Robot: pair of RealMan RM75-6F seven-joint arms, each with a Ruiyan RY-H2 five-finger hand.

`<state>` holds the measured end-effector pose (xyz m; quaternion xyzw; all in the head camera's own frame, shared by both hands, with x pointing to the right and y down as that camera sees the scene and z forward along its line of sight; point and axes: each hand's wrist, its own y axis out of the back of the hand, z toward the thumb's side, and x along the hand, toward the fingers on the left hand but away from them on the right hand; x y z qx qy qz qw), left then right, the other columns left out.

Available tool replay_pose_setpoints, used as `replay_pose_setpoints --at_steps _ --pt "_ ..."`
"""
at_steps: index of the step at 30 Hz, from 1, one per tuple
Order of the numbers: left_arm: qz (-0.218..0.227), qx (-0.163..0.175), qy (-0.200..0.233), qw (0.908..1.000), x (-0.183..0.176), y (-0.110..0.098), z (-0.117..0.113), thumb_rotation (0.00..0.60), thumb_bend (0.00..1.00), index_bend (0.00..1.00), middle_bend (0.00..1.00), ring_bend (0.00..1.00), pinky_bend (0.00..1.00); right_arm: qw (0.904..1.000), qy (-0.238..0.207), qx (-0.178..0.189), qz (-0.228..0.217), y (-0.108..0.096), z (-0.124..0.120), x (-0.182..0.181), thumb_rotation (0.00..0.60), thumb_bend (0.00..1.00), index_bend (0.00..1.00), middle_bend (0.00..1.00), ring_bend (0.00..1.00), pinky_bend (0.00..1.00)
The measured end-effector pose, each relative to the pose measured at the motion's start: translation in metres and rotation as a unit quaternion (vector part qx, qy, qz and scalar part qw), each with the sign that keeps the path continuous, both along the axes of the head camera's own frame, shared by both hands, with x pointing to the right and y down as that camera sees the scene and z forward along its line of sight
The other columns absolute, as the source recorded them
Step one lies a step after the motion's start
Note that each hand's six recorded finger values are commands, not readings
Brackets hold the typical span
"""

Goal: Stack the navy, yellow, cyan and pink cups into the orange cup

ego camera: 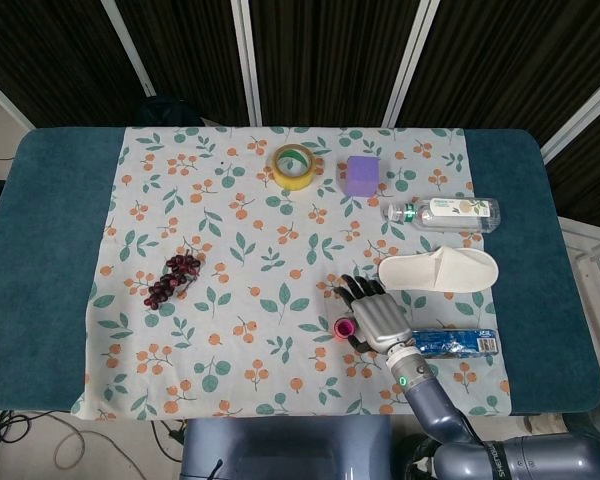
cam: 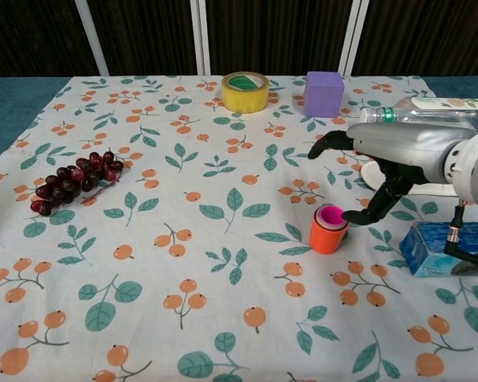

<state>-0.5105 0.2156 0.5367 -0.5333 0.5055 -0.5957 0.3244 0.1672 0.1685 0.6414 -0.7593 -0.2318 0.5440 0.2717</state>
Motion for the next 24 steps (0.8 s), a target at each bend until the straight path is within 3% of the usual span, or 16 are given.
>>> replay_pose_setpoints --at_steps 8,13,16,20,24 --pt "0.000 0.001 0.000 1.0000 0.000 0.000 -0.001 0.600 0.77 0.15 0.01 0.00 0.00 0.9996 0.002 0.022 0.018 -0.013 -0.014 0.009 0.600 0.40 0.00 0.00 0.00 0.08" --pt "0.001 0.001 0.002 1.0000 0.000 0.000 0.000 0.600 0.77 0.15 0.01 0.00 0.00 0.9946 0.023 0.086 0.054 -0.034 -0.041 0.034 0.600 0.40 0.00 0.00 0.00 0.03" --pt "0.003 0.002 0.002 1.0000 0.001 0.000 -0.001 0.600 0.77 0.15 0.01 0.00 0.00 0.9870 0.038 0.136 0.077 -0.040 -0.062 0.058 0.600 0.40 0.00 0.00 0.00 0.02" --pt "0.003 0.003 0.003 1.0000 0.002 0.000 -0.001 0.600 0.77 0.15 0.01 0.00 0.00 0.9745 0.055 0.191 0.104 -0.031 -0.087 0.093 0.600 0.40 0.00 0.00 0.00 0.00" --pt "0.006 0.005 0.004 1.0000 0.004 0.000 -0.002 0.600 0.77 0.15 0.01 0.00 0.00 0.9669 0.055 0.223 0.111 -0.005 -0.103 0.122 0.600 0.40 0.00 0.00 0.00 0.00"
